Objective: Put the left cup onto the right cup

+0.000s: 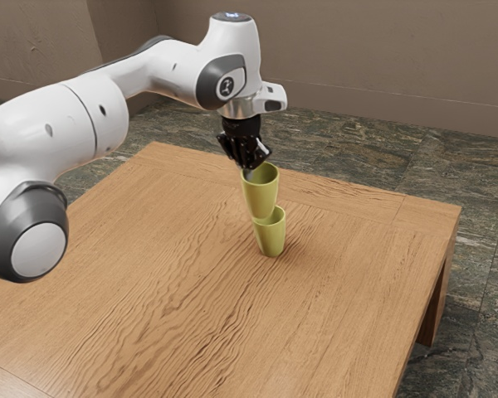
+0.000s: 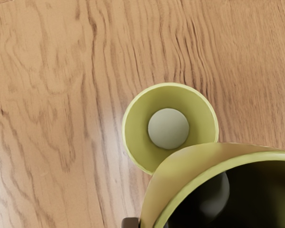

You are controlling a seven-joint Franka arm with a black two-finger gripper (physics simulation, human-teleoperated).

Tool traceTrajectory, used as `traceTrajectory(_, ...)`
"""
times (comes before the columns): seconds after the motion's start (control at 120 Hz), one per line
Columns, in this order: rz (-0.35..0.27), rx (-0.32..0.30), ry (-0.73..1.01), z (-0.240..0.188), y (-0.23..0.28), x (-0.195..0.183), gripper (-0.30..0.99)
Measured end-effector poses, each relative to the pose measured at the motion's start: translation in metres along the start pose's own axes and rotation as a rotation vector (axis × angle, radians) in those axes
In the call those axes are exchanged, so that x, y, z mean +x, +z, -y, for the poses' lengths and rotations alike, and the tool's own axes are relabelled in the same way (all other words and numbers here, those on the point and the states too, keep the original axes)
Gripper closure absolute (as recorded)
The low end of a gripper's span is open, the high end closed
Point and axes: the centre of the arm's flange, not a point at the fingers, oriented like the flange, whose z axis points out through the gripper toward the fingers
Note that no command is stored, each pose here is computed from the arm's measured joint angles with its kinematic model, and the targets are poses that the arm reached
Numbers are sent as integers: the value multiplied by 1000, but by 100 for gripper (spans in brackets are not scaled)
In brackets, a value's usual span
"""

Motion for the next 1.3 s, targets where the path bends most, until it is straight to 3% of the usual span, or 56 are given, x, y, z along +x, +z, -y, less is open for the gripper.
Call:
traceTrajectory(0.6, -33, -6, -4, 5, 1, 15, 79)
traceTrajectory(1.3, -28, -14, -16, 15, 18, 25, 79)
